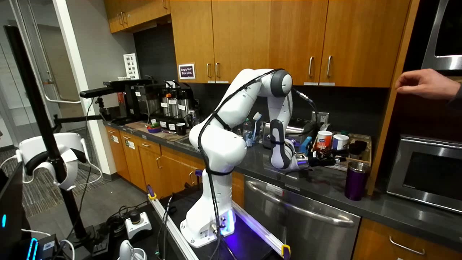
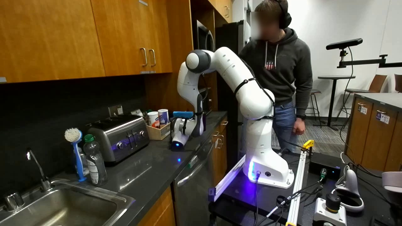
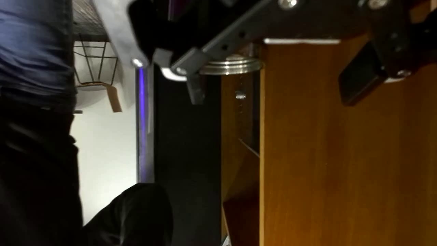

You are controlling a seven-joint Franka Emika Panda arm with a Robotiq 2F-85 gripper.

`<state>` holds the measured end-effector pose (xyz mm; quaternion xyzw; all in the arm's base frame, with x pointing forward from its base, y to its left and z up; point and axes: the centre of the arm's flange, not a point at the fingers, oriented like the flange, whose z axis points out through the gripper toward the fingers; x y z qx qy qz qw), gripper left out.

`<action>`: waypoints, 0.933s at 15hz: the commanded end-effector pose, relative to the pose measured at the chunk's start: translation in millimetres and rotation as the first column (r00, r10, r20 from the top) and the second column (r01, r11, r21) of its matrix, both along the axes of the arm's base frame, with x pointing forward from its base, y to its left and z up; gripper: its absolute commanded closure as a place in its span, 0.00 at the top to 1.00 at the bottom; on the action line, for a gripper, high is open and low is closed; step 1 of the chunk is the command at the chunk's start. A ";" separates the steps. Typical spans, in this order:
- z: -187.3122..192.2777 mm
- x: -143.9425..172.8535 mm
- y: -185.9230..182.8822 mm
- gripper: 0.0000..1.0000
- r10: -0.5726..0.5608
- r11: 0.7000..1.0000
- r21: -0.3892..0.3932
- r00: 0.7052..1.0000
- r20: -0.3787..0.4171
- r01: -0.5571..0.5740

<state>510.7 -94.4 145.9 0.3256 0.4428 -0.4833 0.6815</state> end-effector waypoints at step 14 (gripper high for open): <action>8.1 -21.4 22.6 1.00 0.224 0.972 0.096 0.970 -0.096 -0.215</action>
